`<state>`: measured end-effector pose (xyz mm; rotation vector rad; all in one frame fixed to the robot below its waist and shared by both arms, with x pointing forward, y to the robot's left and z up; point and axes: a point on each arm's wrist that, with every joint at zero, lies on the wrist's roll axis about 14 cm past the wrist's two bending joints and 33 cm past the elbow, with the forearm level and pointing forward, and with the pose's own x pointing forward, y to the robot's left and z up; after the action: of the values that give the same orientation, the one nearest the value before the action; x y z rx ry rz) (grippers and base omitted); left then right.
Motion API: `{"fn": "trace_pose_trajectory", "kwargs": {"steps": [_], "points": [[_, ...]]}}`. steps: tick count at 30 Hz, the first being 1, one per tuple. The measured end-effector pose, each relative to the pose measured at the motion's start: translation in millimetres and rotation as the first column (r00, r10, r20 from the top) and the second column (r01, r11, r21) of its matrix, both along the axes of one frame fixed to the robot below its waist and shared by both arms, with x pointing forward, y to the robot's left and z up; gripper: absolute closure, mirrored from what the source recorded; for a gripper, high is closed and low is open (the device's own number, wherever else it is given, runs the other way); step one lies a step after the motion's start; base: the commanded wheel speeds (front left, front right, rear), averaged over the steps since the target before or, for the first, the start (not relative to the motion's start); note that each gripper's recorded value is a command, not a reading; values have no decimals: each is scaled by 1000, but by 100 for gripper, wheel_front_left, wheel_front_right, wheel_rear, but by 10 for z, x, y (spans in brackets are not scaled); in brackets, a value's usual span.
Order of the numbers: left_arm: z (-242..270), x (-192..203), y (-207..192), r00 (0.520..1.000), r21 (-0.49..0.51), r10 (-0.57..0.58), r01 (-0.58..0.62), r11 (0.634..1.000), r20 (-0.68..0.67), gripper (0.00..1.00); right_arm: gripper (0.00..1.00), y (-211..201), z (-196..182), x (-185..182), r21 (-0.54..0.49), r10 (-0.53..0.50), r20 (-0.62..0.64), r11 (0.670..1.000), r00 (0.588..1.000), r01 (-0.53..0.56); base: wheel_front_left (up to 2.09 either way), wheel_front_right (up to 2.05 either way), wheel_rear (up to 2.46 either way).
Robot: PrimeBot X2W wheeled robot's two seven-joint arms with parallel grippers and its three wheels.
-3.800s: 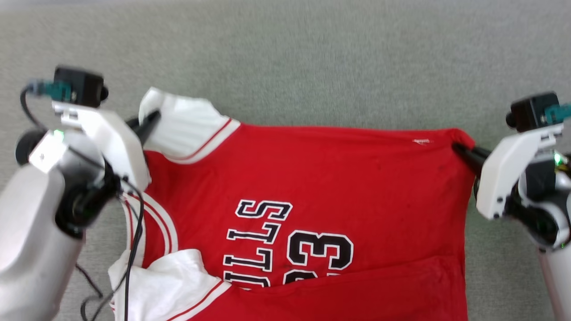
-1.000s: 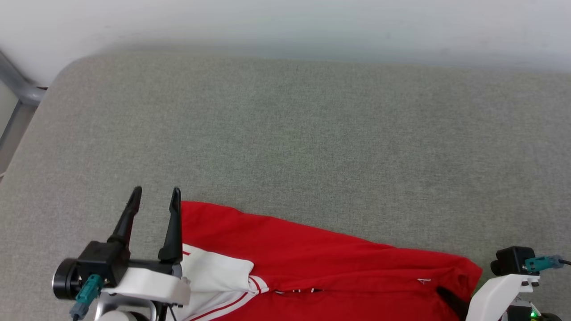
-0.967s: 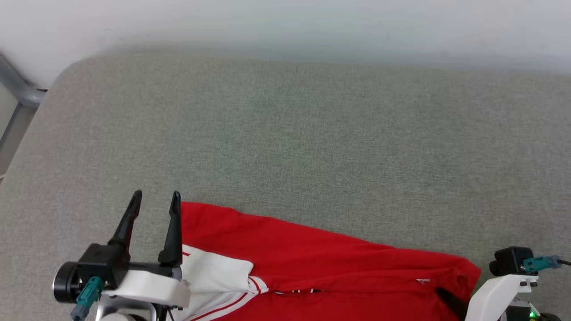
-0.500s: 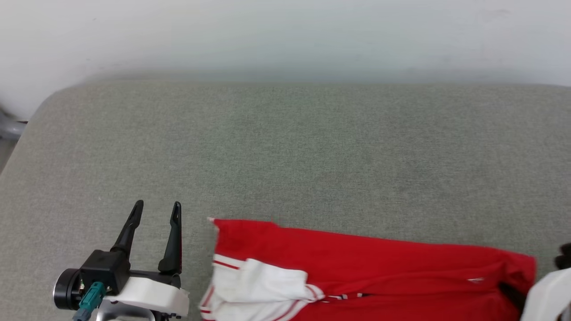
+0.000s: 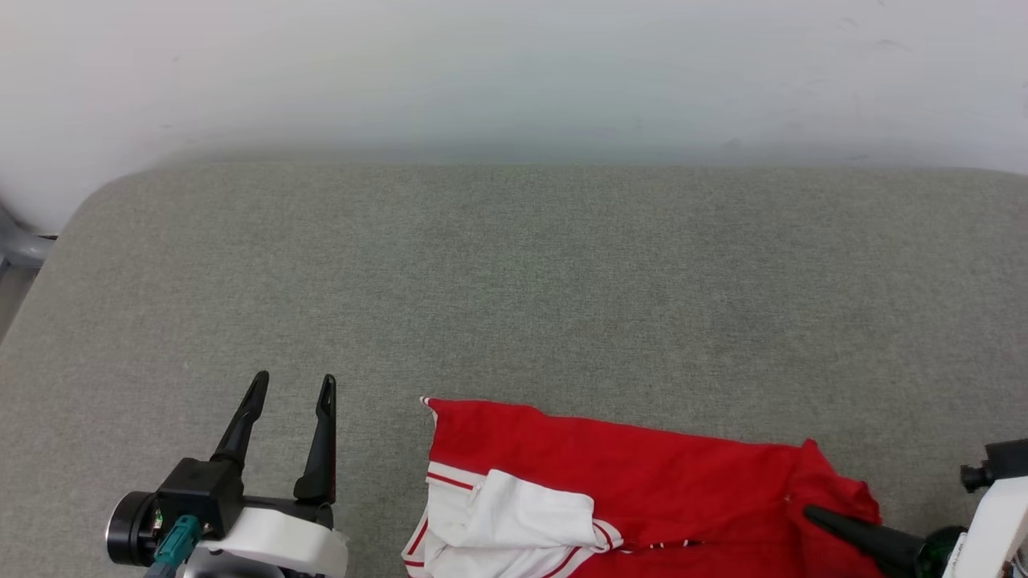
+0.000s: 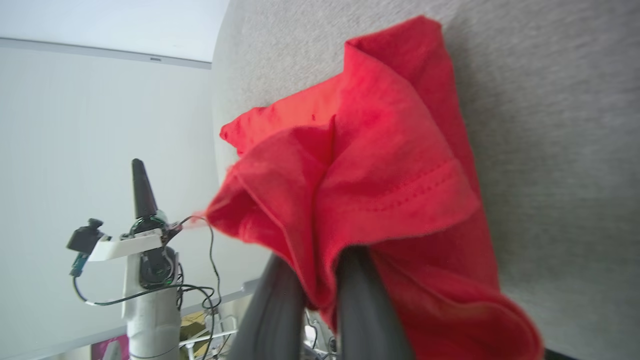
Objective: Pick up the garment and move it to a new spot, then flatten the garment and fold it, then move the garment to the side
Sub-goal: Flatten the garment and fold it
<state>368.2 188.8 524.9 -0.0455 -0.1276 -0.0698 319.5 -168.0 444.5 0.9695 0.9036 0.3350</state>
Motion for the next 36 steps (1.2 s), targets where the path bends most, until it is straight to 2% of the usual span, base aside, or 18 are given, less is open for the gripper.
{"fn": "trace_pose_trajectory", "kwargs": {"steps": [3,7,9,16,19,22,27,28,29,30,34,36], "points": [[-5,-20,12,1000,-1,5,-5,1000,-2,0,100,337,64,2,201,61,4,978,998,-61,0,0,0],[-11,-52,46,1000,-4,14,-14,1000,-4,0,100,789,124,15,329,144,22,934,989,-143,0,0,0],[-1,-53,88,1000,-5,28,-28,1000,-2,0,100,1116,154,2,393,212,27,897,977,-205,0,0,0],[23,5,142,999,-11,44,-44,999,5,0,100,1753,290,162,465,287,77,837,955,-289,0,0,0],[36,47,175,998,-10,55,-55,998,8,0,100,1964,285,246,475,299,82,827,951,-301,0,0,0],[39,84,195,998,-13,62,-61,998,10,0,100,2138,219,288,490,306,59,820,950,-295,0,0,0],[-9,117,206,998,-20,70,-70,997,-4,0,98,2279,-63,249,466,316,-21,843,949,-270,0,0,0],[-19,120,206,998,-22,70,-70,997,-6,0,48,2285,-100,258,459,309,-29,849,950,-262,0,0,0],[-22,122,202,998,-22,68,-68,997,-7,0,48,2289,-128,258,454,304,-37,854,952,-255,0,0,0],[-21,127,201,998,-23,68,-68,997,-7,0,0,2295,-141,256,451,303,-41,856,952,-253,0,0,0],[-26,141,197,998,-28,69,-69,997,-7,0,0,2307,-112,289,446,286,-27,861,958,-245,0,0,0],[-13,155,164,998,-26,56,-56,998,-2,0,0,2328,52,345,444,282,34,855,959,-267,0,0,0]]}}
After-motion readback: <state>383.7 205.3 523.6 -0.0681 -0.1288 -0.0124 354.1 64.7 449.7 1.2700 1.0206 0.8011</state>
